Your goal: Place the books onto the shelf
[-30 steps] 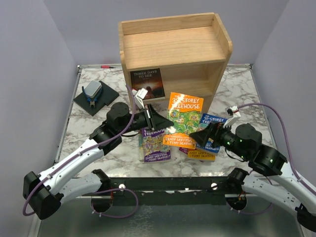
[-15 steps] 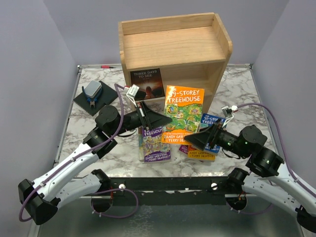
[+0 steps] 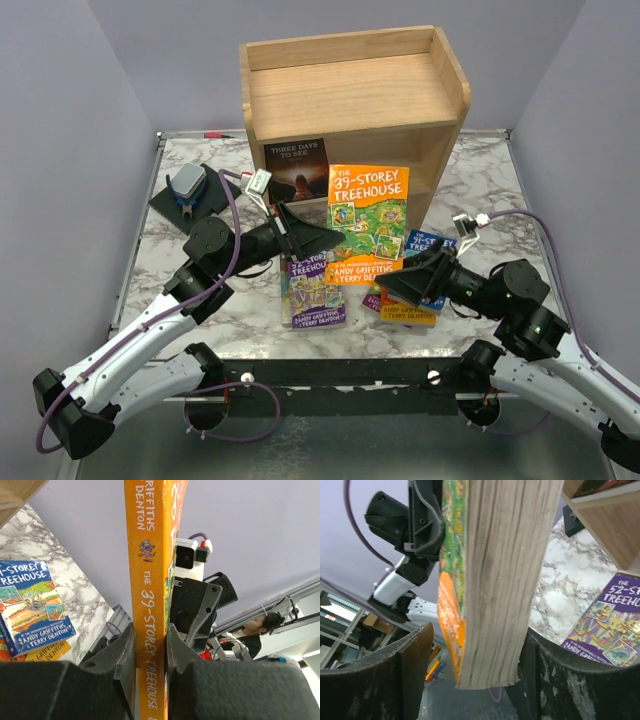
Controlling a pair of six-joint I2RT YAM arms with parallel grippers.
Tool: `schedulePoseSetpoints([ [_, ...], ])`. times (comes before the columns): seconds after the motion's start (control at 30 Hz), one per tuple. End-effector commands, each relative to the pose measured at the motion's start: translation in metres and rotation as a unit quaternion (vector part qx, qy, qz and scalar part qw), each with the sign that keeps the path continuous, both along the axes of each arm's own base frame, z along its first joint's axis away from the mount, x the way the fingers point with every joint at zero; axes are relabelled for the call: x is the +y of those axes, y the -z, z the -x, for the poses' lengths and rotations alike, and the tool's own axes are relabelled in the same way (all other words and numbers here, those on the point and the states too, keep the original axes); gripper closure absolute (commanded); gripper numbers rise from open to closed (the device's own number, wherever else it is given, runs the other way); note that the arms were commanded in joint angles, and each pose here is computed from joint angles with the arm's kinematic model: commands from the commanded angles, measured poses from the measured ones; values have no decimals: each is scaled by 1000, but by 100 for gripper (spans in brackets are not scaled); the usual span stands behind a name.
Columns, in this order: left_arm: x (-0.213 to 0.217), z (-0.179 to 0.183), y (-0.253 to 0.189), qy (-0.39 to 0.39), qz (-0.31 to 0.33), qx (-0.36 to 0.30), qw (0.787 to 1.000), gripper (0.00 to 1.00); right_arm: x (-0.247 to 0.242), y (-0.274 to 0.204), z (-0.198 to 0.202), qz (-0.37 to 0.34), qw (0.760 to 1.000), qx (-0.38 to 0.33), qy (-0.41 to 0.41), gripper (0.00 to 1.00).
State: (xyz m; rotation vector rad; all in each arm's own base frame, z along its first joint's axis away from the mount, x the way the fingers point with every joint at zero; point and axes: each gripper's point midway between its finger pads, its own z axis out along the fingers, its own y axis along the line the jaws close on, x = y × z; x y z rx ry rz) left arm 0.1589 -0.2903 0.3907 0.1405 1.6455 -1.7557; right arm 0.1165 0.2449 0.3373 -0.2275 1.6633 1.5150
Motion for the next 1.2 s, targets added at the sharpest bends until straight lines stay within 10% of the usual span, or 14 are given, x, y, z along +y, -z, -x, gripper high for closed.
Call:
schedulePoseSetpoints([
  [0.0,11,1,-33,-26,38,-53,998,100,-4,-21,6,-43,999,-22,-5,31],
  [0.63,6,-24,-7,-71,-50,-60,994,100,4,-33,-21,-68,997,6,41,60],
  [0.8,5,-28,-4,-75,-65,-63,993,100,6,-35,-26,-62,997,11,48,99],
  [1.17,5,-30,-4,-79,-79,-72,991,96,-7,-44,-26,-55,996,-5,72,100],
])
